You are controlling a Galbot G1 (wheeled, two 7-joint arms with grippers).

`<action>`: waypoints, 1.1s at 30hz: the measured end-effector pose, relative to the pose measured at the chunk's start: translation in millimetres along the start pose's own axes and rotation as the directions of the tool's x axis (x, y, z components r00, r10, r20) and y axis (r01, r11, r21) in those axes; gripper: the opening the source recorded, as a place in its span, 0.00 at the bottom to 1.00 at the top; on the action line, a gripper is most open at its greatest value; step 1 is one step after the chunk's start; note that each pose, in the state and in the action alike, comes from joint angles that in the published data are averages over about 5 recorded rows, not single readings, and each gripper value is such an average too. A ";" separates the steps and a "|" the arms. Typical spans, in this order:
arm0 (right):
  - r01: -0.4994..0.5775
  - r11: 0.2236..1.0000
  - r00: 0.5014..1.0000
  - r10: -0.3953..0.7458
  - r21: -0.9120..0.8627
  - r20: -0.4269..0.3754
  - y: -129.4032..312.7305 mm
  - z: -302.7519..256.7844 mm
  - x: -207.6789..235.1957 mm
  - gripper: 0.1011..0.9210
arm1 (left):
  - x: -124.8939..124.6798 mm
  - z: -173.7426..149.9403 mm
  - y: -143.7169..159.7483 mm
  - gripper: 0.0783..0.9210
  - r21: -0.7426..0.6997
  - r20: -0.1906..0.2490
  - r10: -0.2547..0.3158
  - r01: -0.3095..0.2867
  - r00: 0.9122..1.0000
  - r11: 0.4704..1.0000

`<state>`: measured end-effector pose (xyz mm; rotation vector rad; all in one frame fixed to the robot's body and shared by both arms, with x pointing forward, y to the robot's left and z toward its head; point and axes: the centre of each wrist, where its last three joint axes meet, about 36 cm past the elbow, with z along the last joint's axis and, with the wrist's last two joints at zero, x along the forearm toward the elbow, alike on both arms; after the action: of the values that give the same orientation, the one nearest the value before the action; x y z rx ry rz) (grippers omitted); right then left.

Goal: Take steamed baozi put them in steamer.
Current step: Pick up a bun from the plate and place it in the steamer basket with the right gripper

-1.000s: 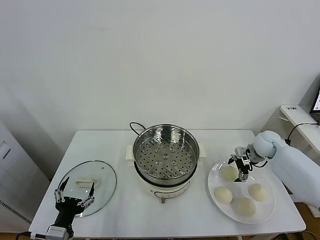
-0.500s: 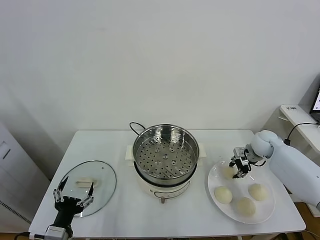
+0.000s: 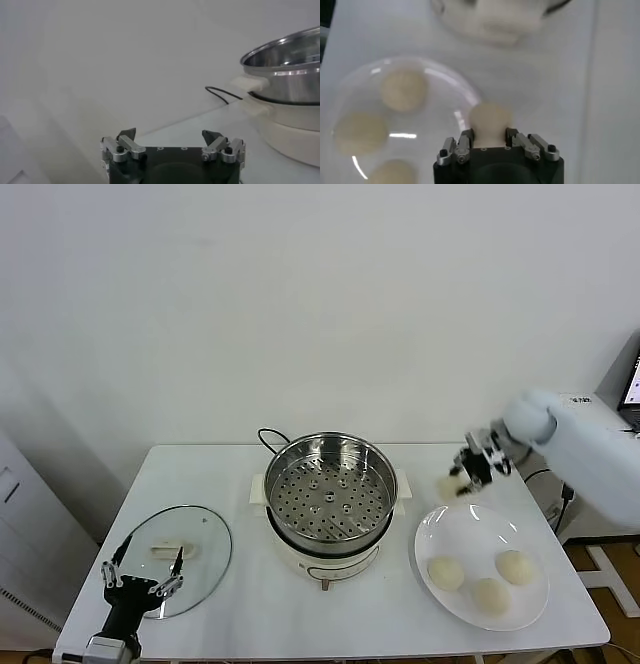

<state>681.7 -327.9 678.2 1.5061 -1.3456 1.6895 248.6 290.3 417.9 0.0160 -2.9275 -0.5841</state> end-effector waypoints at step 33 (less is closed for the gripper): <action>-0.001 0.625 0.999 -0.040 0.780 0.033 -86.4 -202.7 -105.0 0.42 | 7.4 -9.7 15.8 0.88 0.002 0.030 -0.009 0.009 0.999 1.000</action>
<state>694.5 -89.0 629.7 1.9947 -0.5622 2.4083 243.1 300.9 433.9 0.0214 -2.9591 -0.5878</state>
